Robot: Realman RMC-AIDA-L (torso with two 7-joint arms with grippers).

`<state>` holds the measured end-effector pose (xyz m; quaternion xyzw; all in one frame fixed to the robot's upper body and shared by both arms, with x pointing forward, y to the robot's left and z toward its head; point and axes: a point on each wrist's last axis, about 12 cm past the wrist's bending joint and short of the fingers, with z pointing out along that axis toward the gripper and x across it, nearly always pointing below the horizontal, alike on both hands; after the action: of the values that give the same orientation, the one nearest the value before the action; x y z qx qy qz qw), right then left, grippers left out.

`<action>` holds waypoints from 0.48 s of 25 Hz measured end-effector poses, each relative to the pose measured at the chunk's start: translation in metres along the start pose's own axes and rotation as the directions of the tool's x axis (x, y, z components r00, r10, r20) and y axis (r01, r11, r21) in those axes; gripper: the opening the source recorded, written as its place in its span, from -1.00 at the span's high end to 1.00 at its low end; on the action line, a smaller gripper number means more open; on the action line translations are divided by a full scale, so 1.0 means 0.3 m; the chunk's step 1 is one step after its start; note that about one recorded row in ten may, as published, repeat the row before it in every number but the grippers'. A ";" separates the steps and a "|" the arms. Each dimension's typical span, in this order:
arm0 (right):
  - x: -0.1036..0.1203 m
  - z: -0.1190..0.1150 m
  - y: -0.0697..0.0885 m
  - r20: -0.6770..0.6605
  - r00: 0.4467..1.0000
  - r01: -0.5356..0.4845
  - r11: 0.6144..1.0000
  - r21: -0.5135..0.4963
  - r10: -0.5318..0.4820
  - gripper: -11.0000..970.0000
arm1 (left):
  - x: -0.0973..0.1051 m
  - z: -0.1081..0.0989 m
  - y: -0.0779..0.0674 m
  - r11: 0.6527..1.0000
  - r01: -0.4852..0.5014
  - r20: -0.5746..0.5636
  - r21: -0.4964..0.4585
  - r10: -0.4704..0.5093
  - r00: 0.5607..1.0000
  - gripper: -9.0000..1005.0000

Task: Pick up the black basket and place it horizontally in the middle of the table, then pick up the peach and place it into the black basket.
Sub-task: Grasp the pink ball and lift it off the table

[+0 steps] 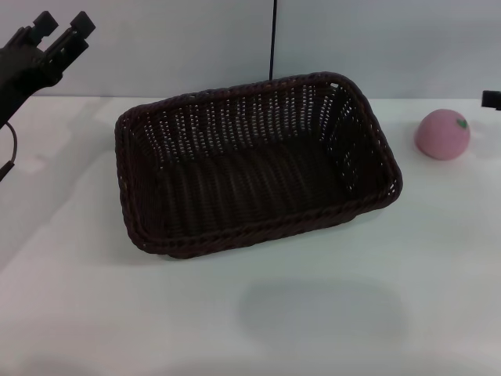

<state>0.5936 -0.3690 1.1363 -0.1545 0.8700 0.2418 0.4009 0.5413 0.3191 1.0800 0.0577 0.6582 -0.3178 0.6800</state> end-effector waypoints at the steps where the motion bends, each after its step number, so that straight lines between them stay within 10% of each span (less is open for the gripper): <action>1: -0.015 0.007 0.002 -0.032 0.999 0.011 1.000 0.004 -0.011 0.03 | 0.002 -0.003 -0.002 1.000 0.004 0.002 0.003 -0.004 1.000 -0.57; 12: -0.098 0.109 0.051 -0.193 0.971 0.151 0.988 0.034 -0.142 0.03 | 0.011 -0.023 -0.011 1.000 0.018 0.012 0.020 -0.018 1.000 -0.57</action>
<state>0.6253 -0.3362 1.1453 -0.2307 0.8961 0.1747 0.3366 0.5335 0.3188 1.0771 0.0568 0.6513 -0.3308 0.6806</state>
